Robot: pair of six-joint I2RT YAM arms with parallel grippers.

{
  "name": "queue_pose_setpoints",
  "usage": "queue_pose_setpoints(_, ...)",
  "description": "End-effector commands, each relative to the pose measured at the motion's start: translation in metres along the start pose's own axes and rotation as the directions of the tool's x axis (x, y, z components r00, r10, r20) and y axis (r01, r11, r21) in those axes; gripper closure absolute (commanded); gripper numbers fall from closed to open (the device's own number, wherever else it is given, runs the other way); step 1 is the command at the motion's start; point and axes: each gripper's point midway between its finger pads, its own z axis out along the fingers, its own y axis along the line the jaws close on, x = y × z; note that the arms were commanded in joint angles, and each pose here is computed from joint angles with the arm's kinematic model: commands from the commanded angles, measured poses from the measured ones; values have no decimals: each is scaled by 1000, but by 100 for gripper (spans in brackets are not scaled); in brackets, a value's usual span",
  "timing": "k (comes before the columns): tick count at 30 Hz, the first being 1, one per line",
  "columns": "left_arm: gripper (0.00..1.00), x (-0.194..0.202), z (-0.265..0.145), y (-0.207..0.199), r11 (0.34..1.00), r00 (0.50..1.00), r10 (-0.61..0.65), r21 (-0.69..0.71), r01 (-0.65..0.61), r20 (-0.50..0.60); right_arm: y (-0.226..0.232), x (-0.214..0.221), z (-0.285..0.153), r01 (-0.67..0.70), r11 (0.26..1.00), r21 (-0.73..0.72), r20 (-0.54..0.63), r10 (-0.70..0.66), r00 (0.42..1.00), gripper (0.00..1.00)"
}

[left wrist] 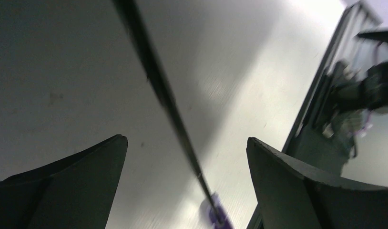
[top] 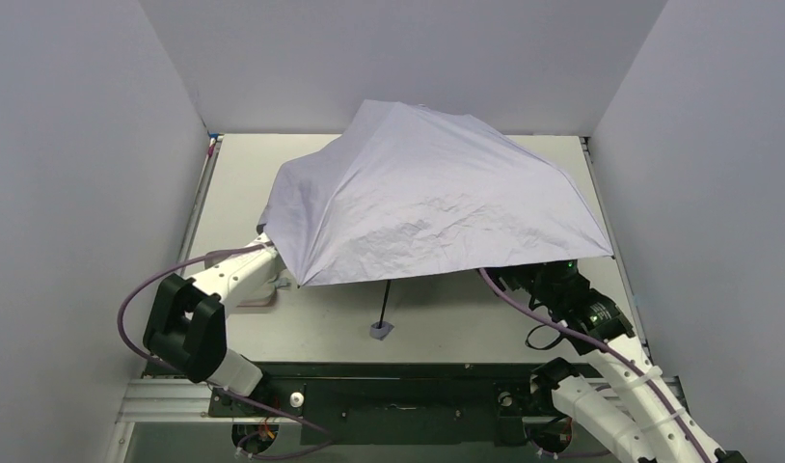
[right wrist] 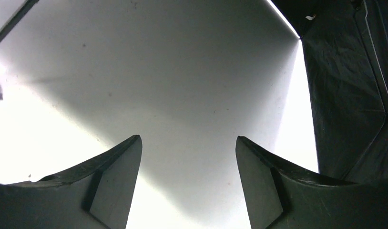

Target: Open the umbrella

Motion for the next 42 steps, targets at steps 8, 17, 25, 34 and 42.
queue_pose_setpoints(8,3,113,-90,28,916,787,320,-40,-399,-528,25,47,-15,176,974,-146,-160,-198,967,29)
queue_pose_setpoints(17,3,148,-168,40,809,611,366,-85,-582,-702,17,81,-45,322,933,-158,-277,-355,893,29)
queue_pose_setpoints(25,3,172,-238,42,654,534,438,-151,-741,-724,-6,99,-86,413,908,-67,-375,-407,833,29)
queue_pose_setpoints(34,3,175,-287,48,513,573,403,-343,-787,-713,-12,116,-122,425,905,30,-387,-381,839,29)
queue_pose_setpoints(42,3,161,-322,54,374,662,356,-549,-748,-659,-19,122,-155,390,904,172,-364,-310,879,28)
